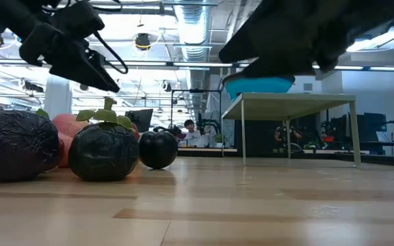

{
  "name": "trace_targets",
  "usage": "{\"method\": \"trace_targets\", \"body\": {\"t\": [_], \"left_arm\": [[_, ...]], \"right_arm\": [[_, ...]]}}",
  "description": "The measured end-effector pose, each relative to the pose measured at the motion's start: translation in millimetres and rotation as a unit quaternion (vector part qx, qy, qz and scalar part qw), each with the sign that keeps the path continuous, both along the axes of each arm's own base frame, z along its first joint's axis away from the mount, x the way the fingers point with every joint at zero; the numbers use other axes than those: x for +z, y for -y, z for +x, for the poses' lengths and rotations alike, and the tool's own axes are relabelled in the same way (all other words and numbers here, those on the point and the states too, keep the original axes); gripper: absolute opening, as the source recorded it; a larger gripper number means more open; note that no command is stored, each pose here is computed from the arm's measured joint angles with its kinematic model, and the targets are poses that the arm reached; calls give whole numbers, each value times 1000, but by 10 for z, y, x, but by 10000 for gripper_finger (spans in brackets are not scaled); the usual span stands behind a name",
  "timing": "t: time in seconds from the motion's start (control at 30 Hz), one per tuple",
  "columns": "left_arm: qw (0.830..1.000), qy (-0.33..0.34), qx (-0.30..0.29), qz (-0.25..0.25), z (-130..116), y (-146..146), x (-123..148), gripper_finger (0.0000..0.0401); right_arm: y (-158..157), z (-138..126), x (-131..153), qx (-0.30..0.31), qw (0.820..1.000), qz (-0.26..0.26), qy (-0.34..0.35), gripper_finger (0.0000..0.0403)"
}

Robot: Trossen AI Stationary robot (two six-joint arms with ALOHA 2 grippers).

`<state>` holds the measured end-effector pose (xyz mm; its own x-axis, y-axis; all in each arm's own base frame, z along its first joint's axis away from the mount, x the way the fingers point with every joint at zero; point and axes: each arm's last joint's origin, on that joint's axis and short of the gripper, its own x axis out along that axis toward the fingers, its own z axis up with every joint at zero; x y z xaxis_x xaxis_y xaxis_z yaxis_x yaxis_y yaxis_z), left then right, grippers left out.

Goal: Pick & Place Fruit
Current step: Put the top red pomegranate into the blue strainer bowl on the shelf

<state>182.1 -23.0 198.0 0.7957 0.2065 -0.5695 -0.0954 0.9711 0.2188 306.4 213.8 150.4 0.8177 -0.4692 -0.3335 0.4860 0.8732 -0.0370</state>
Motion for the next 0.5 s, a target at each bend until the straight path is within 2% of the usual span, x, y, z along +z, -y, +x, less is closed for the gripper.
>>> {"method": "trace_targets", "body": {"t": [0.13,0.27,0.4,0.5], "left_arm": [[996,-40,81,-11,-77,-72,-5,331],[986,-42,151,-60,-126,-150,-137,389],[979,-14,183,-92,-140,-200,-397,389],[975,33,194,-106,-130,-243,-536,382]], "right_arm": [[65,61,-26,-10,1000,0,1,310],[137,109,-19,-14,1000,-11,-7,310],[199,155,-6,-17,1000,-19,-11,310],[234,178,-7,-20,1000,-17,-12,310]]}}
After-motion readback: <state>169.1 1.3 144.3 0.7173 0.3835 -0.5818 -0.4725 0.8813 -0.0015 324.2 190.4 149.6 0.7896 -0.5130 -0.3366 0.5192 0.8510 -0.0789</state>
